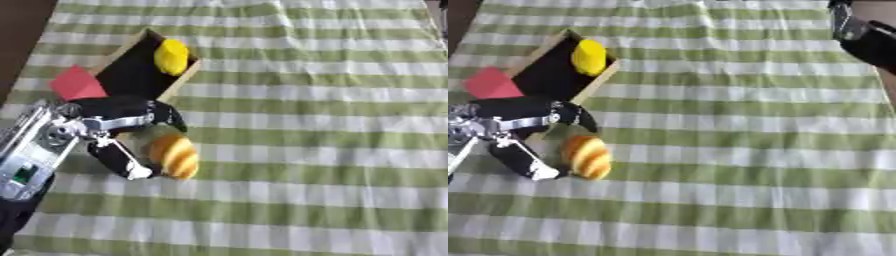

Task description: Pick up objects on the table and place them in the box.

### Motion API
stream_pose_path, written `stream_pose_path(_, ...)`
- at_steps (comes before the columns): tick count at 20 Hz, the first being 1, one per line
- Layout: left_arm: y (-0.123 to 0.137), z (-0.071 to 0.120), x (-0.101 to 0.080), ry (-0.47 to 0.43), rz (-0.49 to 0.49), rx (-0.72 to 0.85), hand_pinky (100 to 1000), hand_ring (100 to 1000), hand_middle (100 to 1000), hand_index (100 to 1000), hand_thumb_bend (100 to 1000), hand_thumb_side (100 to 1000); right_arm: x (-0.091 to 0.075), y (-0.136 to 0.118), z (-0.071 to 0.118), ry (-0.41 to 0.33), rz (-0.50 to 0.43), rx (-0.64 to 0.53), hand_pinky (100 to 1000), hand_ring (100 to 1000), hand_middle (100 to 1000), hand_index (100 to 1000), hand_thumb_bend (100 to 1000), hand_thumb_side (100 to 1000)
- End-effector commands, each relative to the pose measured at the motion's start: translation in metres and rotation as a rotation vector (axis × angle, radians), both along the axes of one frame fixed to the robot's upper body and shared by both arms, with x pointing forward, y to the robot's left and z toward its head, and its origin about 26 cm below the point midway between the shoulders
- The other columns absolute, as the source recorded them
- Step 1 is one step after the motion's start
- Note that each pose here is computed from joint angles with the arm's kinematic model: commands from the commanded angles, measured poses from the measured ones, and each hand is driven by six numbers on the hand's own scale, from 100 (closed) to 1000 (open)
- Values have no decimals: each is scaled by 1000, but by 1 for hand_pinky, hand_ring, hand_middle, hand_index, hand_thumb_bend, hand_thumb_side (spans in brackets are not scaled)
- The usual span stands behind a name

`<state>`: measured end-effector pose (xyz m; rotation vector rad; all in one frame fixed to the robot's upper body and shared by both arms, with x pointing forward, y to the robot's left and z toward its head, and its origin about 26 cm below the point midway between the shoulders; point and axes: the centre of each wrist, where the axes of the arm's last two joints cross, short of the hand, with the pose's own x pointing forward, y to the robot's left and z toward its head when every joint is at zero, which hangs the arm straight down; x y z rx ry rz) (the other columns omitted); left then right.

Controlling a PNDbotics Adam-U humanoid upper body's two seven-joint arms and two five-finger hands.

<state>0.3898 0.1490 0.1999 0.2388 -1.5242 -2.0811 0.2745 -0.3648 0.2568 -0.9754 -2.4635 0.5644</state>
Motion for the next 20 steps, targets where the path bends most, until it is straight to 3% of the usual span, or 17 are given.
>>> stream_pose_path(1, 6, 1, 5, -32, 19, 5, 817, 866, 836, 890, 412, 232, -2, 2, 8, -10, 17, -12, 887, 914, 750, 829, 100, 203)
stream_pose_path(4, 8, -5, 9, -61, 31, 21, 817, 862, 821, 889, 434, 208, -2, 3, 7, -1, 21, -10, 888, 914, 749, 831, 100, 229)
stream_pose_path(8, 7, -12, 10, -110, 21, 50, 800, 849, 787, 872, 473, 159, -2, 3, 4, 12, 22, 2, 891, 916, 743, 833, 100, 327)
stream_pose_path(10, 6, -14, 10, -138, 13, 60, 779, 833, 771, 861, 473, 109, -2, 3, 4, 16, 25, 8, 891, 916, 741, 833, 100, 344)
stream_pose_path(15, 2, -17, 11, -198, -3, 80, 758, 816, 757, 855, 486, 100, -2, 3, 2, 25, 34, 10, 892, 916, 738, 832, 100, 360)
stream_pose_path(20, 1, -29, 17, -206, 19, 70, 657, 712, 624, 764, 330, 142, -2, 3, -1, 35, 35, 12, 893, 917, 738, 833, 100, 374)
